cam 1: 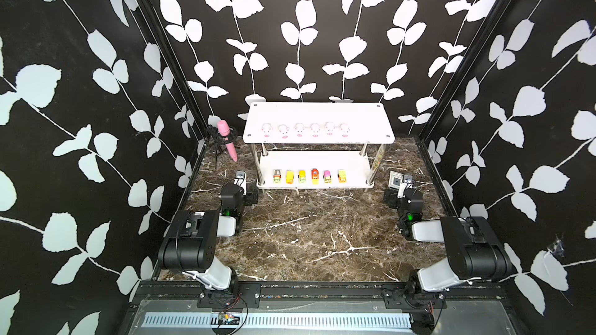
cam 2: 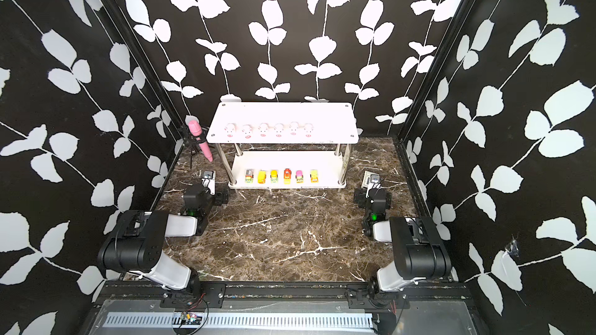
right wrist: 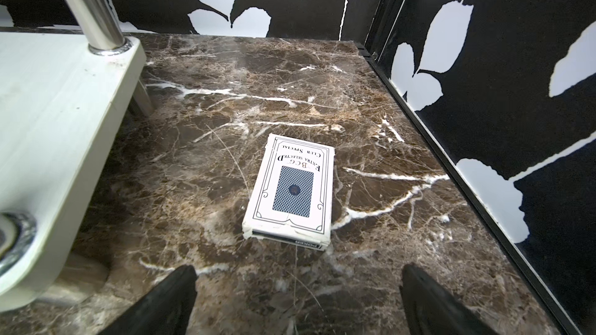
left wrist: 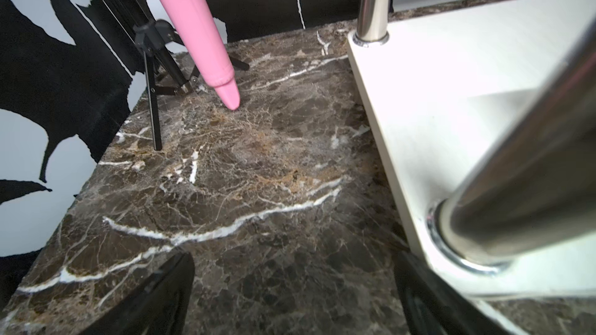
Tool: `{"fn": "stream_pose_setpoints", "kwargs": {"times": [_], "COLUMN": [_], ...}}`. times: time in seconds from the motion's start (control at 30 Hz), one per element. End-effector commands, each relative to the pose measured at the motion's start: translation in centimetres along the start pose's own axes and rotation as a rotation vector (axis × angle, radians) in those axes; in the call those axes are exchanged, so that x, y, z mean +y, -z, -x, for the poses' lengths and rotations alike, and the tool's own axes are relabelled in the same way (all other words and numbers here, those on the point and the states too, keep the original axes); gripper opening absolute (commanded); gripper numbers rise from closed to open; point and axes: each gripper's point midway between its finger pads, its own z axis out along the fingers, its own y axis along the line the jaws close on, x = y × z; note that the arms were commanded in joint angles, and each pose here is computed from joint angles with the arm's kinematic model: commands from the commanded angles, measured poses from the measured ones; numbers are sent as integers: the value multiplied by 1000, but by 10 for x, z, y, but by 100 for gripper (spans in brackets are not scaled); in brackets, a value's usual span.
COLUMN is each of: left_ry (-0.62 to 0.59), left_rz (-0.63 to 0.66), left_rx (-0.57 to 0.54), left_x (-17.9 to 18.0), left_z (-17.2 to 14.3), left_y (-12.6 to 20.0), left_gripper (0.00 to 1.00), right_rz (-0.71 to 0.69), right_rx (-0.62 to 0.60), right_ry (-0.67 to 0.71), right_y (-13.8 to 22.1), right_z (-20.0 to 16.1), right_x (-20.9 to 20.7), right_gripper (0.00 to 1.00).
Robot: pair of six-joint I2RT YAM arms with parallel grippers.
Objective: Organize plastic toys on shelves
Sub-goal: Reset both arms
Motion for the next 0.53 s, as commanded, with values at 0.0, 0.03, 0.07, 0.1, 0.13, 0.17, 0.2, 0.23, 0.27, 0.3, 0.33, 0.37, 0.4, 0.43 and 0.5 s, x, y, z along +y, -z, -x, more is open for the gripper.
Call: {"fn": "stream_pose_setpoints", "kwargs": {"times": [0.0, 0.03, 0.07, 0.1, 0.13, 0.17, 0.2, 0.23, 0.27, 0.3, 0.33, 0.37, 0.4, 0.43, 0.5], "left_ry": [14, 9, 11, 13, 11, 11, 10, 10, 11, 11, 11, 10, 11, 10, 11], "left_rz": [18, 20, 15, 12, 15, 13, 12, 11, 12, 11, 11, 12, 12, 11, 11], "left_rx": [-40, -50, -40, -33, -37, -38, -36, -35, -38, -36, -34, -37, -36, -37, -38], "left_x": [5, 5, 4, 4, 5, 4, 4, 4, 4, 4, 4, 4, 4, 4, 4], "left_z": [15, 15, 15, 14, 14, 14, 15, 15, 15, 15, 14, 15, 15, 15, 15], "left_y": [0, 0, -1, 0, 0, -1, 0, -1, -1, -1, 0, -1, -1, 0, 0], "left_gripper": [99, 99, 99, 98, 99, 99, 99, 98, 98, 98, 98, 98, 98, 98, 98], "right_rz": [-26, -26, -26, -26, -26, -26, -26, -26, -26, -26, -26, -26, -26, -26, -25], "right_rx": [-46, -49, -48, -48, -48, -49, -47, -48, -46, -47, -47, -46, -47, -47, -48], "right_ry": [-19, -18, -18, -18, -17, -17, -17, -17, -16, -17, -17, -16, -17, -17, -17], "right_y": [-3, -3, -3, -3, -3, -3, -4, -3, -3, -3, -3, -4, -4, -4, -3], "right_z": [19, 19, 19, 19, 19, 19, 18, 19, 18, 18, 19, 18, 19, 19, 18], "right_x": [-5, -5, -5, -5, -5, -5, -5, -5, -5, -4, -4, -4, -4, -4, -4], "right_gripper": [99, 100, 100, 99, 99, 100, 99, 100, 99, 99, 99, 99, 99, 99, 99]}}
